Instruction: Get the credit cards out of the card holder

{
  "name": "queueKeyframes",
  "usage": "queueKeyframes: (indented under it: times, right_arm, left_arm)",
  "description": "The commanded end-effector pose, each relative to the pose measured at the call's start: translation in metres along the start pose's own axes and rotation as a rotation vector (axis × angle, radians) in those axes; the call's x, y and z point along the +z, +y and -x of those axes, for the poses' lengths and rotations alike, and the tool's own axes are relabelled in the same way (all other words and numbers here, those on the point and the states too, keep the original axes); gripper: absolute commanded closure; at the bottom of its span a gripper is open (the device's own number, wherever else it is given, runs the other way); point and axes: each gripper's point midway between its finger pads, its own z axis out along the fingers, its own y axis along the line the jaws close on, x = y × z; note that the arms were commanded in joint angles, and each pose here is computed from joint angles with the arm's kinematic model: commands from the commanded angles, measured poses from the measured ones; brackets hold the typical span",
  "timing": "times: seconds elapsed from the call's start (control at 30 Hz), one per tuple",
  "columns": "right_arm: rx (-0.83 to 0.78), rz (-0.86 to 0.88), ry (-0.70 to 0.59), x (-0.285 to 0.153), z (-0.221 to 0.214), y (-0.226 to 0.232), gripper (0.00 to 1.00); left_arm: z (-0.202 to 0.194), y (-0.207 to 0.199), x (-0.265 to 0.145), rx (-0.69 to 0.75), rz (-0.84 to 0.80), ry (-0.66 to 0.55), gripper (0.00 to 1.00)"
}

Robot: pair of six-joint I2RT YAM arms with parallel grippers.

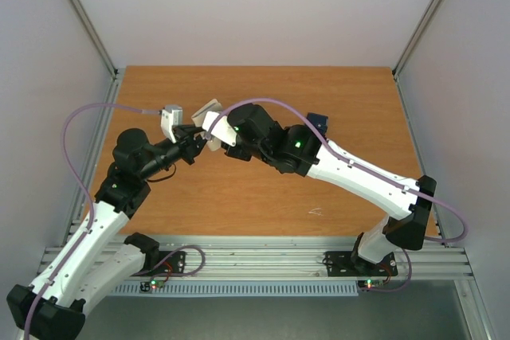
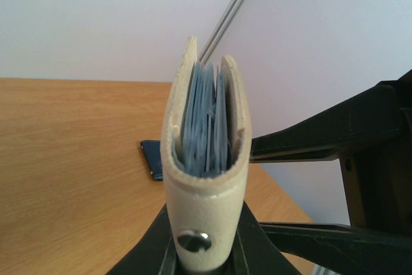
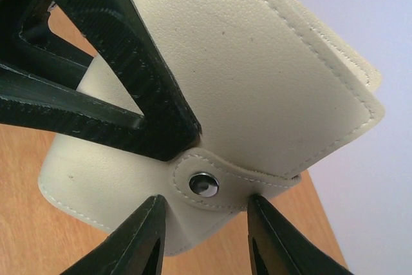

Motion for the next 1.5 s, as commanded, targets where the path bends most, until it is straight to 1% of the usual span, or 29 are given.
queueKeyframes:
  times: [0.0, 0.07, 0.1, 0.2, 0.33, 0.5, 0.6, 0.63, 0.83, 0.97, 1.1, 1.2, 1.23, 1.3, 1.33, 1.43, 1.47]
  right_arm:
    - [0.040, -0.075, -0.141, 0.000, 0.042, -0.021, 0.62]
    - [0.057, -0.078, -0.161, -0.002, 0.047, -0.023, 0.58]
    - [0.068, -0.074, -0.164, -0.002, 0.049, -0.023, 0.58]
    - [0.089, -0.063, -0.155, 0.001, 0.050, -0.022, 0.59]
    - [0.107, -0.103, -0.148, 0.002, 0.049, -0.029, 0.60]
    - [0.129, -0.167, -0.137, 0.003, 0.049, -0.041, 0.58]
    - [0.148, -0.200, -0.128, 0.006, 0.050, -0.047, 0.49]
    - [0.157, -0.200, -0.125, 0.007, 0.051, -0.047, 0.48]
    - [0.207, -0.229, -0.105, 0.011, 0.052, -0.054, 0.50]
    - [0.259, -0.243, -0.118, 0.008, 0.057, -0.060, 0.45]
    - [0.267, -0.271, -0.100, 0.011, 0.056, -0.064, 0.43]
    - [0.269, -0.245, -0.110, 0.011, 0.058, -0.059, 0.34]
    - [0.268, -0.238, -0.113, 0.011, 0.059, -0.057, 0.34]
    - [0.267, -0.234, -0.117, 0.010, 0.061, -0.057, 0.34]
    - [0.266, -0.235, -0.119, 0.011, 0.062, -0.058, 0.37]
    - [0.258, -0.250, -0.124, 0.011, 0.064, -0.060, 0.47]
    - [0.252, -0.252, -0.123, 0.013, 0.064, -0.060, 0.49]
  left_arm:
    - [0.016, -0.041, -0.005, 0.074, -0.171, -0.037, 1.00]
    - [0.016, -0.041, -0.005, 0.073, -0.171, -0.036, 1.00]
    - [0.015, -0.041, -0.004, 0.073, -0.172, -0.035, 1.00]
    - [0.014, -0.042, -0.005, 0.079, -0.179, -0.035, 1.00]
    - [0.013, -0.041, -0.006, 0.081, -0.175, -0.036, 1.00]
    - [0.012, -0.040, -0.007, 0.082, -0.174, -0.036, 1.00]
    - [0.011, -0.040, -0.007, 0.082, -0.170, -0.037, 1.00]
    - [0.012, -0.040, -0.008, 0.084, -0.170, -0.040, 1.00]
    - [0.011, -0.040, -0.009, 0.083, -0.167, -0.041, 1.00]
    - [0.010, -0.037, -0.009, 0.080, -0.153, -0.042, 1.00]
    - [0.010, -0.036, -0.010, 0.078, -0.150, -0.042, 1.00]
    - [0.008, -0.034, -0.009, 0.075, -0.146, -0.039, 1.00]
    - [0.007, -0.034, -0.009, 0.075, -0.144, -0.040, 1.00]
    - [0.007, -0.033, -0.009, 0.074, -0.142, -0.038, 1.00]
    - [0.006, -0.033, -0.009, 0.073, -0.144, -0.036, 1.00]
    - [0.003, -0.032, -0.007, 0.078, -0.148, -0.025, 1.00]
    - [0.001, -0.030, -0.007, 0.083, -0.145, -0.019, 1.00]
